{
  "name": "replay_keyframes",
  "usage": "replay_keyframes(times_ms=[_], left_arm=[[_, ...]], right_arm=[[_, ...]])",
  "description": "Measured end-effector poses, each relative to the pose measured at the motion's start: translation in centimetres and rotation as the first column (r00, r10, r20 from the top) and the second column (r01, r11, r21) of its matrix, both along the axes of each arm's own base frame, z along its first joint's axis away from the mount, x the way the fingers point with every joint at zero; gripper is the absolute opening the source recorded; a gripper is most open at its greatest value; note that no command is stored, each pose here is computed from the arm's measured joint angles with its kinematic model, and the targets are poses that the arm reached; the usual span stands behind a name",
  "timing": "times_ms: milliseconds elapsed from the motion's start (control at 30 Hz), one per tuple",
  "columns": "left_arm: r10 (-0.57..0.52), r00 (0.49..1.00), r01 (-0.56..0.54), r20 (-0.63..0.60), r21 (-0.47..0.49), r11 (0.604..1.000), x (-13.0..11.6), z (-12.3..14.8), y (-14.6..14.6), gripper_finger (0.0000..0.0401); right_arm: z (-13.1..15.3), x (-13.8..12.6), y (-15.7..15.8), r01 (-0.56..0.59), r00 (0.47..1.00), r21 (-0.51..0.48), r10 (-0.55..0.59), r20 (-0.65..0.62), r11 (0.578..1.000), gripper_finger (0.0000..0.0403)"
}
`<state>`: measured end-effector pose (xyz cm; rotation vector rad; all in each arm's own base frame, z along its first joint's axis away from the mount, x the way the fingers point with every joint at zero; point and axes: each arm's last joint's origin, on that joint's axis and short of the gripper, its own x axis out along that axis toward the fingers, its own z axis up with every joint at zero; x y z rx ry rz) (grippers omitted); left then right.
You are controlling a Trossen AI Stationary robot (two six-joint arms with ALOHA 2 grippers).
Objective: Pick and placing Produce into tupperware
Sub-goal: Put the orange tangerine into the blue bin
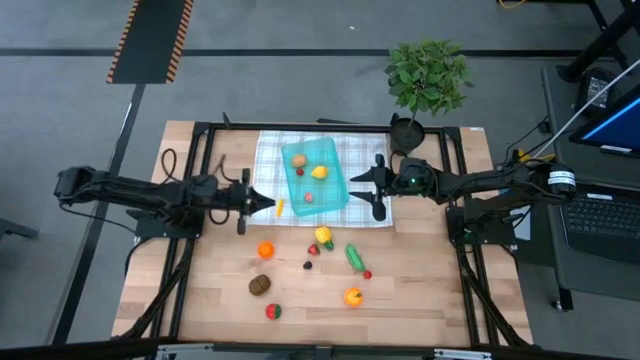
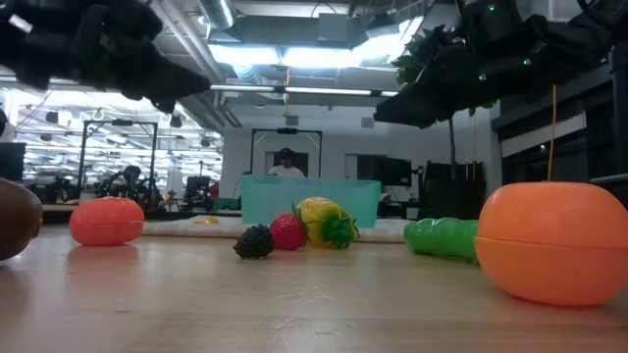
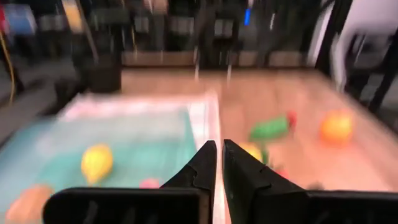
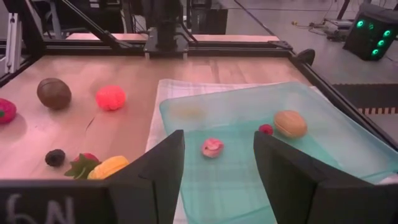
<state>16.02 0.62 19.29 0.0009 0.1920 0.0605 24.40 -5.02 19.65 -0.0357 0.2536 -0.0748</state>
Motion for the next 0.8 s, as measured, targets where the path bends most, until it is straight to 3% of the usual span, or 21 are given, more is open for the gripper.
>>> replay_keyframes(times_ms=[100,200,467,800], left_arm=[[0.027,0.98,-0.024,-0.197,0.017,1.0,0.1,1.3,-0.5,0.0012],[0.033,0.95,-0.033,-0.31,0.004,0.999,0.0,2.6,-1.2,0.0004],[0.028,0.952,-0.039,-0.305,-0.029,0.999,-0.4,5.0,-4.1,0.0002],[0.117,0.927,-0.148,-0.357,-0.062,0.987,-0.2,2.7,-8.8,0.0001]], right_arm=[[0.0,0.0,0.0,0.002,1.0,0.01,-0.002,0.0,1.0,0.0195],[0.0,0.0,0.0,0.004,1.0,0.018,-0.004,0.001,1.0,0.0195],[-0.2,0.0,0.2,-0.001,1.0,0.029,0.002,-0.014,1.0,0.0195],[-0.6,0.2,1.9,-0.064,0.996,0.057,0.068,-0.057,0.996,0.0195]])
